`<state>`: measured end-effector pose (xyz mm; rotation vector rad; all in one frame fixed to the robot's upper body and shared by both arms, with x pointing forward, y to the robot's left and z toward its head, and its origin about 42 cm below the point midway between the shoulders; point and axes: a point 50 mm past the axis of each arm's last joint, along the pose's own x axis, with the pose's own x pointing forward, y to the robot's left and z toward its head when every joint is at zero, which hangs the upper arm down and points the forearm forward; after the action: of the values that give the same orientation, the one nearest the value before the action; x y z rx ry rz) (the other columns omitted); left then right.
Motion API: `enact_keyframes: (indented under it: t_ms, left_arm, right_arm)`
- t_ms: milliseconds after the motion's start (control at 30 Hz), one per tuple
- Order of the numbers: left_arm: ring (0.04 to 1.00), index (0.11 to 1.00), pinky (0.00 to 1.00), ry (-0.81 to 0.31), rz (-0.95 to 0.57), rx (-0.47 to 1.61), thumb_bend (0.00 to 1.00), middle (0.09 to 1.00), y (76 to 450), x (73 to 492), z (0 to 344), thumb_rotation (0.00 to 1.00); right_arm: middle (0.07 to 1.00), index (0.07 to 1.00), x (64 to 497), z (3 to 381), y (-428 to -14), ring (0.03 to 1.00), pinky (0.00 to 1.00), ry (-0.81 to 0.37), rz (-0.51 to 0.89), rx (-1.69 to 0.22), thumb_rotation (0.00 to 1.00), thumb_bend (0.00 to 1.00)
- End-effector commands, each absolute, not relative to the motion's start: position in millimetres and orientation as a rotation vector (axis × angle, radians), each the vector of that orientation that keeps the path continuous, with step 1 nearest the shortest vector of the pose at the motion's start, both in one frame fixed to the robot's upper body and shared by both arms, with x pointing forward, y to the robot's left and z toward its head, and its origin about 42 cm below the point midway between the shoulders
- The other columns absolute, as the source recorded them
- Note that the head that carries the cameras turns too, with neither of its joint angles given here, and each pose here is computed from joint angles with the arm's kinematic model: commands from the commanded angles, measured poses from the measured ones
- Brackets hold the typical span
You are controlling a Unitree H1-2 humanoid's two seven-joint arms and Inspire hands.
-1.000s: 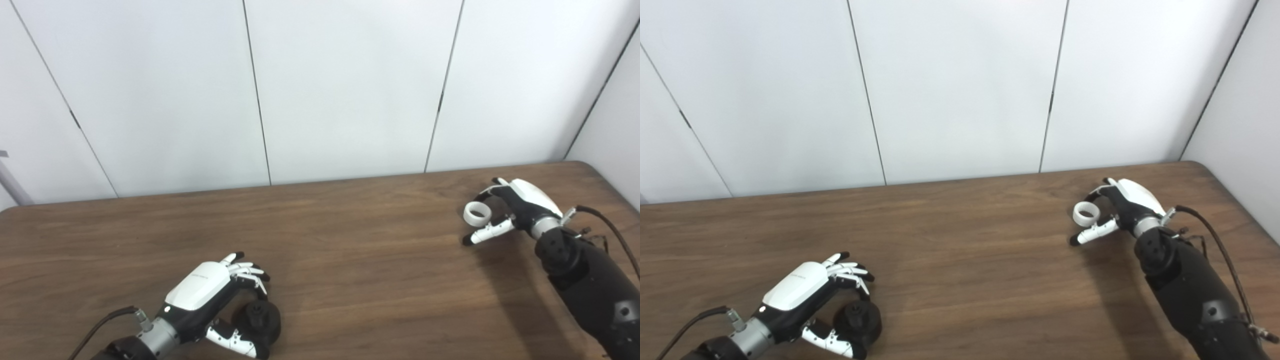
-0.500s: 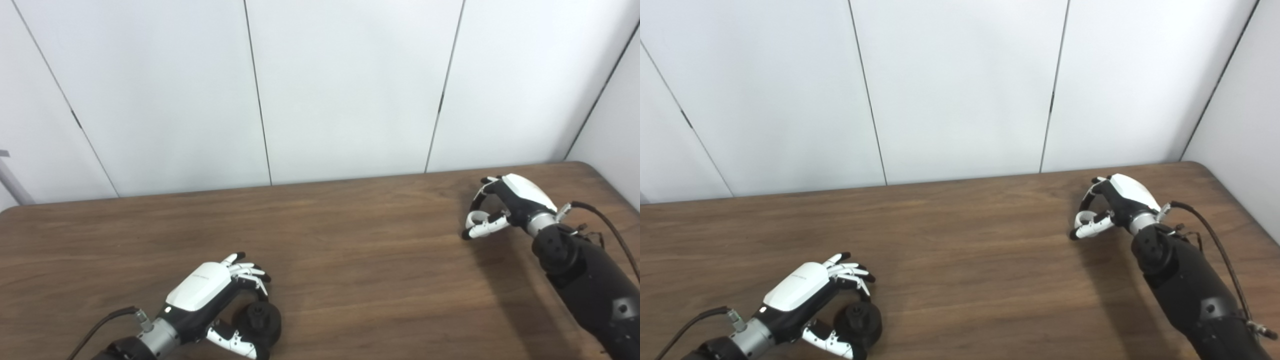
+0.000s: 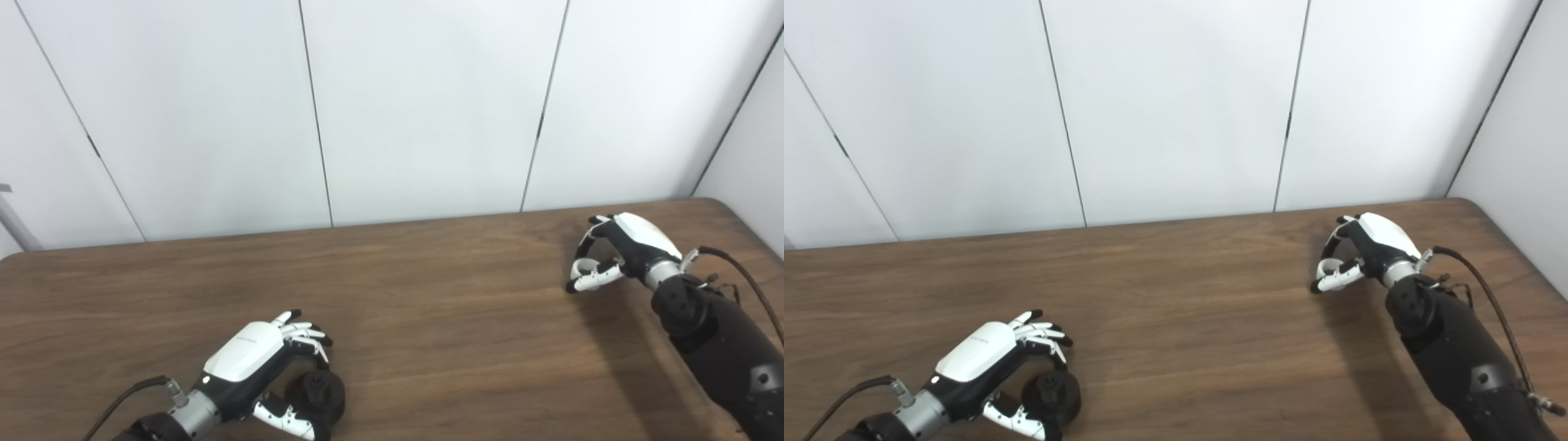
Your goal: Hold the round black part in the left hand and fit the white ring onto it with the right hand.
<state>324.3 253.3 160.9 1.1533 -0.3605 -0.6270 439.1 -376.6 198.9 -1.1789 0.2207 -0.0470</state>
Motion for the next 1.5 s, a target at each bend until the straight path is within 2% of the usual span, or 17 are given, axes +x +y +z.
enact_keyframes:
  t_ms: [0,100,400,1067,1267,1467]
  left_arm:
    - [0.877,0.482,1.0,-0.425,-0.595,1.166,0.51,0.804,254.9,331.0,177.8,0.06]
    - [0.878,0.482,1.0,-0.422,-0.594,1.166,0.51,0.803,254.7,330.7,177.7,0.06]
    - [0.872,0.482,1.0,-0.421,-0.597,1.167,0.51,0.801,254.6,330.7,177.1,0.06]
    - [0.877,0.482,1.0,-0.426,-0.599,1.173,0.51,0.803,255.9,335.4,178.8,0.06]
    - [0.874,0.482,1.0,-0.428,-0.601,1.172,0.51,0.801,255.9,337.3,179.6,0.06]
    - [0.875,0.482,1.0,-0.433,-0.6,1.172,0.51,0.804,255.9,339.1,180.6,0.06]
  right_arm:
    - [0.976,0.702,440.5,203.9,-387.4,1.0,0.96,0.267,-0.07,-1.22,0.25,0.89]
    - [0.993,0.723,441.1,203.7,-387.4,1.0,0.97,0.279,-0.07,-1.222,0.29,0.95]
    - [1.0,0.738,438.8,203.6,-388.0,1.0,0.99,0.294,-0.058,-1.212,0.32,0.99]
    - [1.0,0.724,421.9,197.3,-401.2,1.0,1.0,0.337,-0.039,-1.221,0.34,1.0]
    - [1.0,0.735,413.9,196.9,-404.2,1.0,1.0,0.341,-0.045,-1.204,0.3,0.98]
    - [1.0,0.729,405.6,196.3,-402.6,1.0,1.0,0.34,-0.044,-1.201,0.31,0.97]
